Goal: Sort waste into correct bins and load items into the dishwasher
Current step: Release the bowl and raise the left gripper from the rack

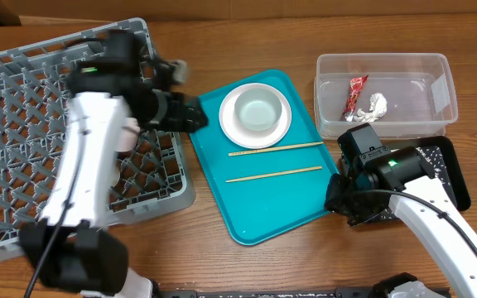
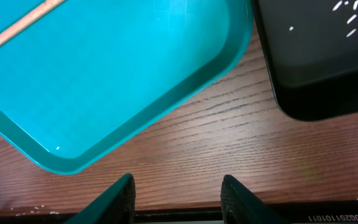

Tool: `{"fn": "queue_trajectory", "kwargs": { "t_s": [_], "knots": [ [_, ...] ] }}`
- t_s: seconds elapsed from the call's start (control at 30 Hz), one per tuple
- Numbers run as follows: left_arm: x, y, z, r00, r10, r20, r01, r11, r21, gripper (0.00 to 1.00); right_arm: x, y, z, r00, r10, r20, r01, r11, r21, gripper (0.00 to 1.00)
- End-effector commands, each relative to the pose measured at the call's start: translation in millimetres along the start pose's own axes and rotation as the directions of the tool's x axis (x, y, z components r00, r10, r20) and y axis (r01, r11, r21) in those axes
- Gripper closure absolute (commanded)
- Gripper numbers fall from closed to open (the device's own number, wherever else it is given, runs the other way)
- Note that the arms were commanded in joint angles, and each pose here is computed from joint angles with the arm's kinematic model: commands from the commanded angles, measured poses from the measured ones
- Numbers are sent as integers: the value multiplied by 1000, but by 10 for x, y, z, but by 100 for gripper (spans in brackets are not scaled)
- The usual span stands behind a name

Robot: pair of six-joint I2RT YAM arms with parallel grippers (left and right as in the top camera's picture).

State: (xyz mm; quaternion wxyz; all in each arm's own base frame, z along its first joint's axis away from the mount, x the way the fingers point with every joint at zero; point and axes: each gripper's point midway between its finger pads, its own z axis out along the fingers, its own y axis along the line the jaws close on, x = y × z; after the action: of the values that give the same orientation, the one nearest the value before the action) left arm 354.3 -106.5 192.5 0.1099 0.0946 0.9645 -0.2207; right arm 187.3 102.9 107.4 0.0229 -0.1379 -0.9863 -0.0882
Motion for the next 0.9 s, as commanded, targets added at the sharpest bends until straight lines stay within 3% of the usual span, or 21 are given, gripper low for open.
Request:
{"fn": "queue_trajectory", "kwargs": {
  "t_s": [0.0,0.07,0.33,0.43,0.67,0.87],
  "knots": [
    [158,122,463,983,-120,-136,87,970,-229,87,-69,71,-118,999,-11,44,12,999,-32,53],
    [288,183,655,964,-170,-205,101,945,-310,96,-63,66,-117,999,-10,42,11,999,-30,53],
    [651,466,678,882,-344,-322,174,873,-455,96,-67,68,-118,999,-10,43,12,999,-31,53],
    [913,719,453,828,-450,-335,169,770,-616,96,-69,71,-118,999,-11,44,12,999,-32,53],
    [1066,822,478,797,-487,-357,177,753,-633,96,-65,67,-117,999,-10,42,11,999,-31,53],
    [910,624,492,844,-421,-334,206,828,-522,96,-65,67,-117,999,-10,42,11,999,-31,53]
  ]
}}
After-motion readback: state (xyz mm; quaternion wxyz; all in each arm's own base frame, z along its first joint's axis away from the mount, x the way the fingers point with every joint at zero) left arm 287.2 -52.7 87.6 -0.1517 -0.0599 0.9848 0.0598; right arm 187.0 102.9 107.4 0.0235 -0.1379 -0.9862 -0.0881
